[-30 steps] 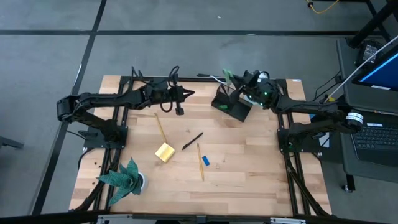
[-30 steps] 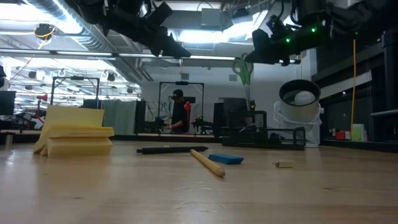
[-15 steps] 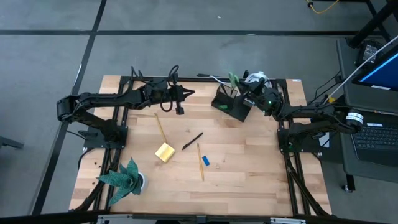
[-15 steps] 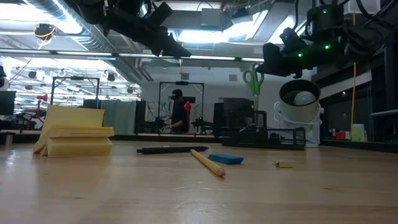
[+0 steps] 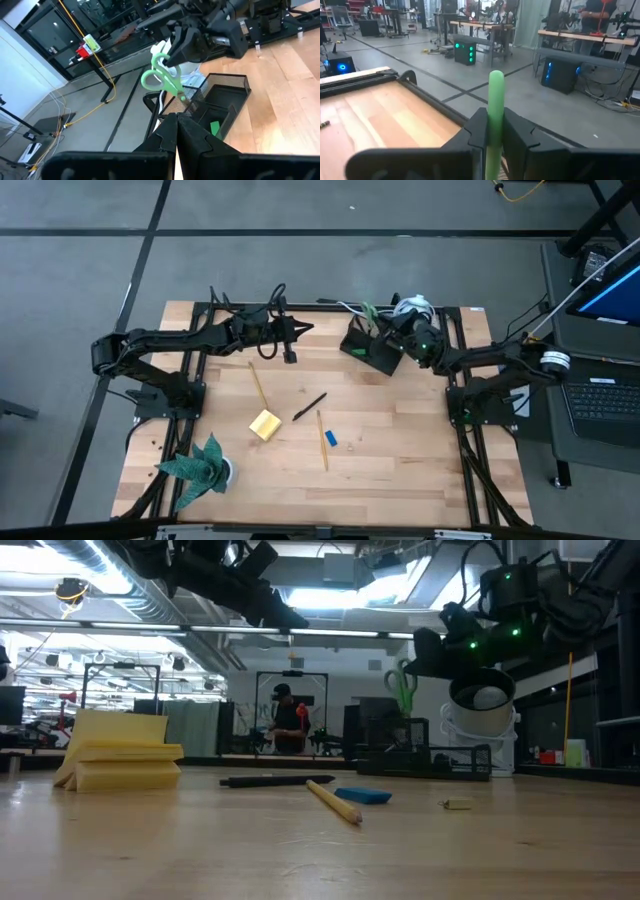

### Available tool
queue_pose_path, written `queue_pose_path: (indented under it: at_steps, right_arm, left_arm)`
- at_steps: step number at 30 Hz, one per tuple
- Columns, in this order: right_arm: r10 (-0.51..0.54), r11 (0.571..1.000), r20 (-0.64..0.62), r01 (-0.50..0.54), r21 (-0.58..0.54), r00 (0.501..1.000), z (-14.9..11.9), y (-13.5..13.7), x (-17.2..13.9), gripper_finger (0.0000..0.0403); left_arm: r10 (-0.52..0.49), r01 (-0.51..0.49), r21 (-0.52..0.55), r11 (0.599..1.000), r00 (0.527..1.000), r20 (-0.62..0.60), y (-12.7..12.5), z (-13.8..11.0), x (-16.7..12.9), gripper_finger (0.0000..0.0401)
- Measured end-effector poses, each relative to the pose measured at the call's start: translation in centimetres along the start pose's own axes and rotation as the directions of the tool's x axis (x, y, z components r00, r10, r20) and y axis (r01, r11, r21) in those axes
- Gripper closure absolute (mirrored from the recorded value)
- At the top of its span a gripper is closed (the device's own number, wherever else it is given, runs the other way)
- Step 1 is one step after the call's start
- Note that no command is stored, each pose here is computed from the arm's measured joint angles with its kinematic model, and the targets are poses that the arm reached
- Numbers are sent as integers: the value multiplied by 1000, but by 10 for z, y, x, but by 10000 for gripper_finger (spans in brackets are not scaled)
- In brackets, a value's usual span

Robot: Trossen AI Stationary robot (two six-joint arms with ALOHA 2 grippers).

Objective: Pick and place office supplies into organizer
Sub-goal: Put the green scissor into the metal mesh desk organizer, then put the yellow sticky notes into the metal mesh desk organizer

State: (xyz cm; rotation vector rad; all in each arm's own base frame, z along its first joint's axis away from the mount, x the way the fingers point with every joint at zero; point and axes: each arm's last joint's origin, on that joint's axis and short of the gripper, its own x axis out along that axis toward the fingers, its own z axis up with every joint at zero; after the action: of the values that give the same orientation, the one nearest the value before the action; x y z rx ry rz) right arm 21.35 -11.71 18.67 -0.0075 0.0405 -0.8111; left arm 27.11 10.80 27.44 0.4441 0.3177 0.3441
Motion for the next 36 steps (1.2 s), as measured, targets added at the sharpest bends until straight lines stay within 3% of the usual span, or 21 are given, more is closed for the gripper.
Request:
queue_pose_path:
  at_steps: [4,16,25,36]
  right_arm:
    - [-1,1000,58,0,8,998,-1,2,4,363]
    - [3,997,42,-6,73,999,-4,2,5,363]
    - [3,998,11,-4,58,1000,-7,2,5,287]
    - [2,1000,66,-4,23,998,-2,2,5,271]
  left_arm:
    - [0,0,0,1000,1000,-1,0,0,0,400]
    - [-1,1,9,1000,1000,-2,0,0,0,398]
    - [-1,1,3,1000,1000,-2,0,0,0,398]
    - [-1,1,1,1000,1000,-2,0,0,0,397]
